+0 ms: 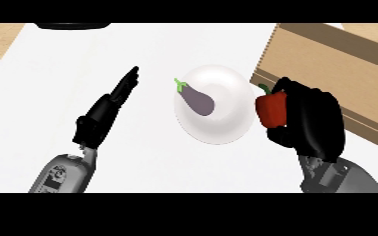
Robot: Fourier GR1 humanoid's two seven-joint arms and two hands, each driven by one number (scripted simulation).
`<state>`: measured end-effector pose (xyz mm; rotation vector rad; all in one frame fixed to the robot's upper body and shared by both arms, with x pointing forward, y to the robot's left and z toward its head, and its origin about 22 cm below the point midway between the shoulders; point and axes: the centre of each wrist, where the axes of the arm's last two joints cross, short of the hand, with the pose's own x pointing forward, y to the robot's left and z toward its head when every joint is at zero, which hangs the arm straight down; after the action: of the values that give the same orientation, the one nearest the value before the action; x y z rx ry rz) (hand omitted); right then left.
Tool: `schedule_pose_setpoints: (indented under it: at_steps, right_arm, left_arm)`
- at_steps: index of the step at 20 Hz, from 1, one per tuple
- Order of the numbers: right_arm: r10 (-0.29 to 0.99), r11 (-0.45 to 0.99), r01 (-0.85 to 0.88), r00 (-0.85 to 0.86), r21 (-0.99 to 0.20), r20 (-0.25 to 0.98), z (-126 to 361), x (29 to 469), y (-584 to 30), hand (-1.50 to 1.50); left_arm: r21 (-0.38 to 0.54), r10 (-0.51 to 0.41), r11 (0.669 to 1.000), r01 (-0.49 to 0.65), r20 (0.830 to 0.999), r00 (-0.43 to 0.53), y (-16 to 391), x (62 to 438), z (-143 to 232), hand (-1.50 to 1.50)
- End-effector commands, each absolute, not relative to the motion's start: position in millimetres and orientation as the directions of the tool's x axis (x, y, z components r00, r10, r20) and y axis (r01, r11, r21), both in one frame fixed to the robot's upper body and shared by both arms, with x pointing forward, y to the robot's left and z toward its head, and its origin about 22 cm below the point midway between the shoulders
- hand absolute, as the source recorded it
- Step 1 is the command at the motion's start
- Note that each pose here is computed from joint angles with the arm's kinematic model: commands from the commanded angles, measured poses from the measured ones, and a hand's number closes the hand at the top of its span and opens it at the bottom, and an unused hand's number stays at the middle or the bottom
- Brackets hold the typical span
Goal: Pick the bell pepper from the plate and place it in the cardboard box
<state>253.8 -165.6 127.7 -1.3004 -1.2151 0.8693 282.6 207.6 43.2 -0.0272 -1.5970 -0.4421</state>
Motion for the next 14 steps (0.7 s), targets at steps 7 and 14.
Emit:
schedule_pose_setpoints:
  at_steps: [7,14]
  right_arm:
    - [0.93,0.221,0.39,0.192,-0.894,0.314,224.4,215.5,-168.2,1.5]
    - [0.888,0.232,0.453,0.263,-0.861,0.378,248.1,219.1,-179.7,1.5]
  left_arm:
    - [0.264,-0.252,0.92,0.289,0.965,-0.08,201.2,294.0,58.8,0.0]
    - [0.266,-0.249,0.916,0.299,0.964,-0.094,204.6,285.6,39.6,0.0]
